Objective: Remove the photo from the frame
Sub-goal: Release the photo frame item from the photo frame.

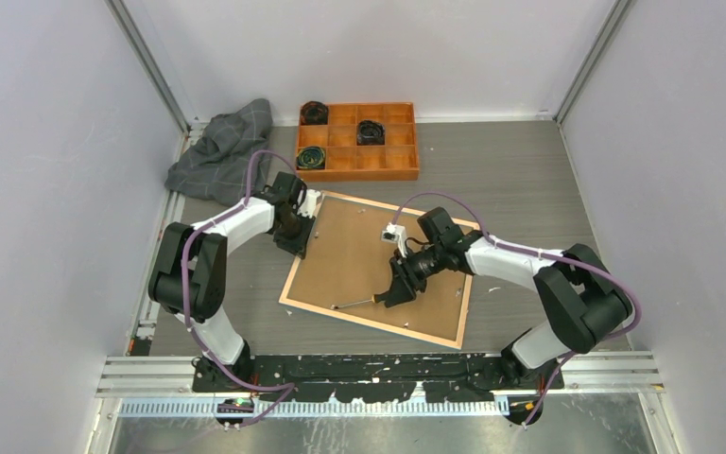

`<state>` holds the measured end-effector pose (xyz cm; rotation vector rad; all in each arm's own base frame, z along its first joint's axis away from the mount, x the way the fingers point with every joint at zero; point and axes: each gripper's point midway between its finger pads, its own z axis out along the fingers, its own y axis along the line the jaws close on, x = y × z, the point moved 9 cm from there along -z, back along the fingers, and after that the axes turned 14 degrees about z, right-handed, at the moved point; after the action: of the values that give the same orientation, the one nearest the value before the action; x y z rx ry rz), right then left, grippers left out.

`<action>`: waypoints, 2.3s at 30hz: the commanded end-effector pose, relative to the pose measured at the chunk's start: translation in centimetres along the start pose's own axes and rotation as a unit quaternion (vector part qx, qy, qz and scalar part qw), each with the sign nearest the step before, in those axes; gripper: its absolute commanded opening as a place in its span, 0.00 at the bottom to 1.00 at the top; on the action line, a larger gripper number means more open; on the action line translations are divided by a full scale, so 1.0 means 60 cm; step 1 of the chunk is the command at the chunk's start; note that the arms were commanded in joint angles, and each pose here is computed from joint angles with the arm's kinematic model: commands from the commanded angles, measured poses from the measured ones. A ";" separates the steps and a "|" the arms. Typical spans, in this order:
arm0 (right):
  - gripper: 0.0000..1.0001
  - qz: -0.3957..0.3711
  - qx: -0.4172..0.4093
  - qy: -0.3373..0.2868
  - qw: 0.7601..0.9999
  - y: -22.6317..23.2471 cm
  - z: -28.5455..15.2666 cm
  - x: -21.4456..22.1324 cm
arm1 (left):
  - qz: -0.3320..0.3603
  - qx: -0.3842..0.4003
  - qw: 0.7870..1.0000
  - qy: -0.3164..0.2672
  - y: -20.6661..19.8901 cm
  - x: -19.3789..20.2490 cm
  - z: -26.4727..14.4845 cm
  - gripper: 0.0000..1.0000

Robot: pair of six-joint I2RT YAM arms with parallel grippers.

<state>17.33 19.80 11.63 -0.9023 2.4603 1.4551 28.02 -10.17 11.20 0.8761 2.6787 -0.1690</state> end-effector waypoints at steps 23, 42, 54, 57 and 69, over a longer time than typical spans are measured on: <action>0.01 -0.021 0.005 -0.014 1.000 0.005 0.016 -0.008 | 0.006 -0.021 1.000 0.008 0.006 0.006 0.018 0.00; 0.01 -0.037 -0.005 -0.031 0.999 0.009 0.033 -0.009 | 0.003 -0.014 1.000 0.009 0.002 0.010 0.018 0.00; 0.01 -0.084 -0.020 -0.069 0.994 0.017 0.057 -0.047 | 0.013 0.001 1.000 0.009 -0.024 0.006 0.020 0.00; 0.01 -0.082 -0.017 -0.083 0.993 0.020 0.065 -0.060 | 0.015 0.002 1.000 0.009 -0.026 0.004 0.022 0.00; 0.01 -0.075 0.082 -0.133 0.985 0.001 0.069 -0.098 | 0.013 -0.025 0.999 0.017 -0.017 0.002 0.025 0.00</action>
<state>17.87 24.13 10.90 -0.8779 2.3468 1.4367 28.12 -10.33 11.30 0.8926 2.6549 -0.0598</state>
